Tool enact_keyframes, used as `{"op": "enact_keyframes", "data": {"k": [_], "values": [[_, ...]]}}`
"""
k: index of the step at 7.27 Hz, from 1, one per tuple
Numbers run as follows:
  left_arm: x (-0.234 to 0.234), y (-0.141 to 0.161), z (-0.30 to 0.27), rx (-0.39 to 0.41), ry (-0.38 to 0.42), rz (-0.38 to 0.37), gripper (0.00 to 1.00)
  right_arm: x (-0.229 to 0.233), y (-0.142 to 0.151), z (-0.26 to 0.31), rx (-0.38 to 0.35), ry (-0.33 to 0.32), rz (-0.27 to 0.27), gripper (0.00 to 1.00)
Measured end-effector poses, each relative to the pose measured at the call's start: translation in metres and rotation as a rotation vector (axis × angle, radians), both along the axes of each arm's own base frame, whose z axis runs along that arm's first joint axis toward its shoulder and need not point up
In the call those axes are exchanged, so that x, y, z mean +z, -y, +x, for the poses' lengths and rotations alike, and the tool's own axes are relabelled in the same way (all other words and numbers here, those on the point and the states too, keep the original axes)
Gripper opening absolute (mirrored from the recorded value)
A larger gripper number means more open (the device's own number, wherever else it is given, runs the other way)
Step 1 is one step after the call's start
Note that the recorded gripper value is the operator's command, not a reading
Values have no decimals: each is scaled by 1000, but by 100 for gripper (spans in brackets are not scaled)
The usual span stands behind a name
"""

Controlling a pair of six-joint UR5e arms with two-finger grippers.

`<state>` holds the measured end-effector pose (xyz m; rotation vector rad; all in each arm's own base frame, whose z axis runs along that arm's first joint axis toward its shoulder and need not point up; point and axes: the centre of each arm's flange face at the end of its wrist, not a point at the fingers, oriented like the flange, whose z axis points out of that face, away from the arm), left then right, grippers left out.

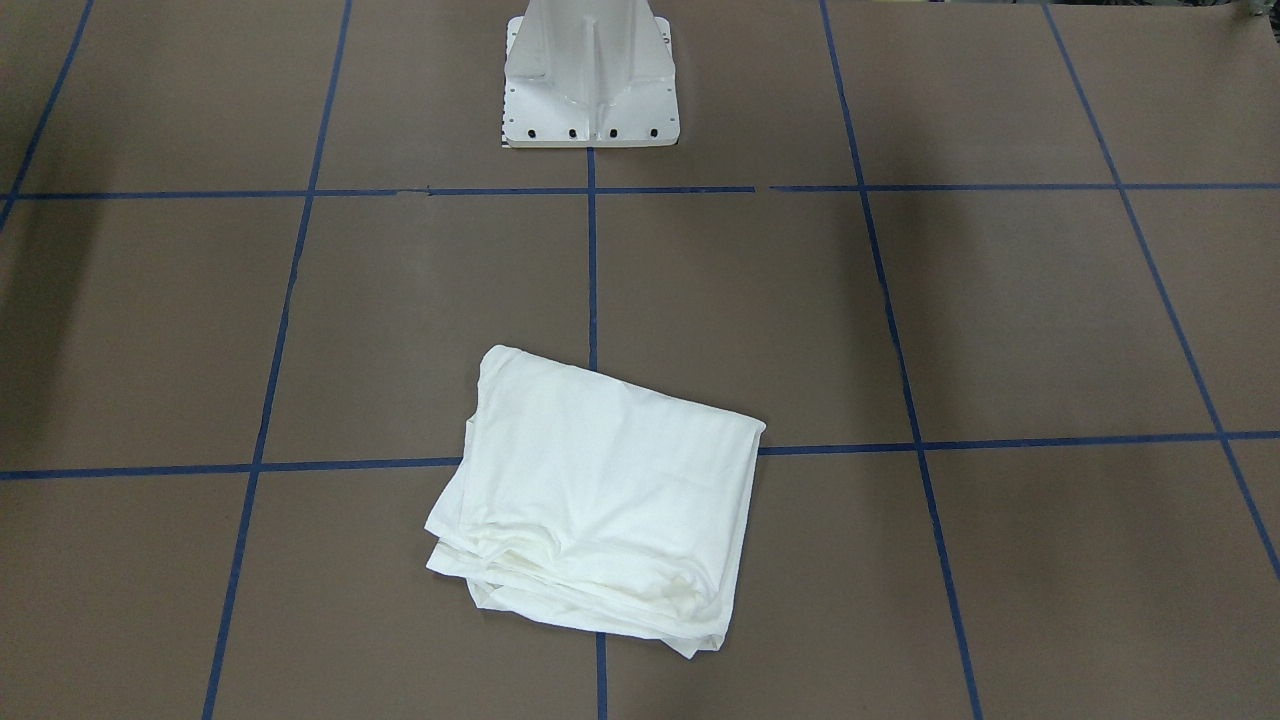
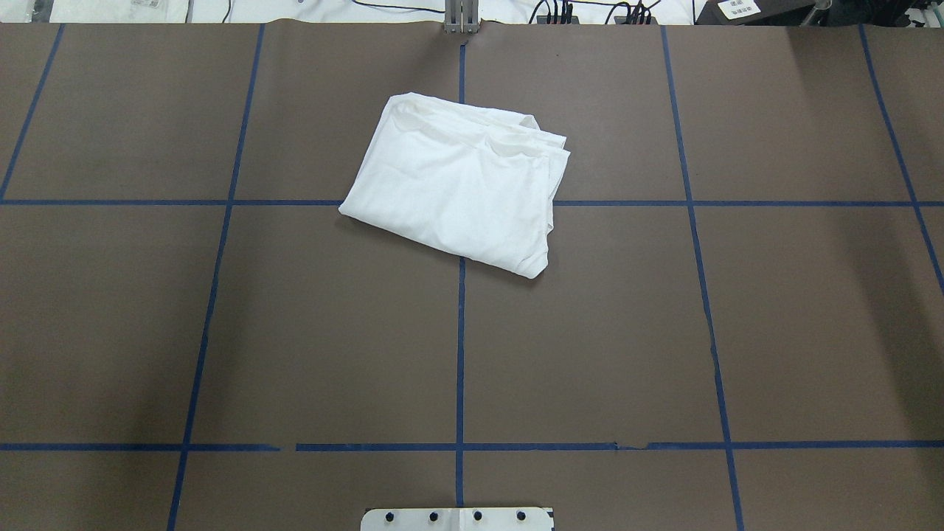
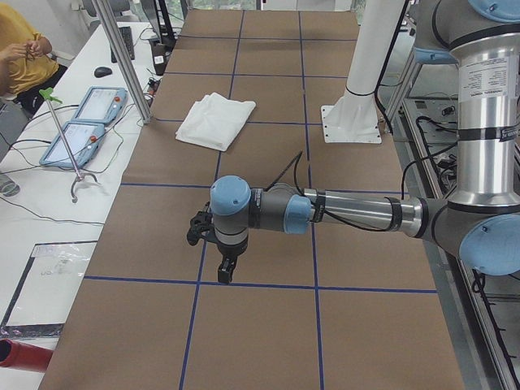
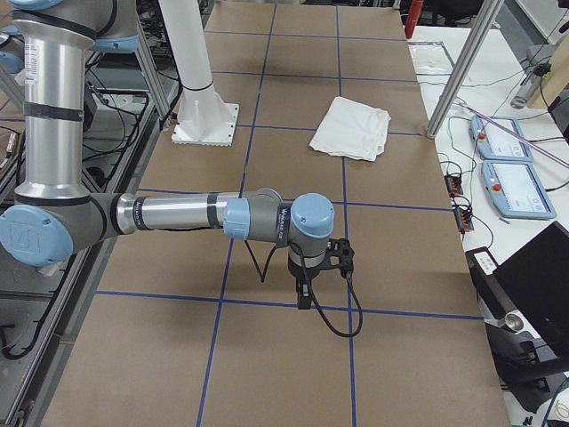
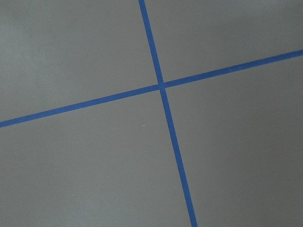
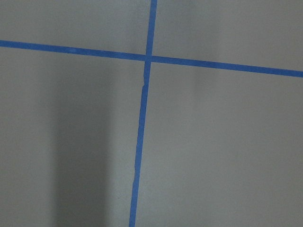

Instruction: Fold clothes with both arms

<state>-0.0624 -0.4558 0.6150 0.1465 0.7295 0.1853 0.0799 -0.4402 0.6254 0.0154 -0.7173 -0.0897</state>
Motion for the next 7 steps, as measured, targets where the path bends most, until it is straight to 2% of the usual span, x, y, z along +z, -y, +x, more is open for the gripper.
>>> {"op": "enact_keyframes", "data": {"k": [7], "values": [[20, -17, 0, -1, 2, -46, 100, 1, -1, 0, 8, -4, -9, 100]]}}
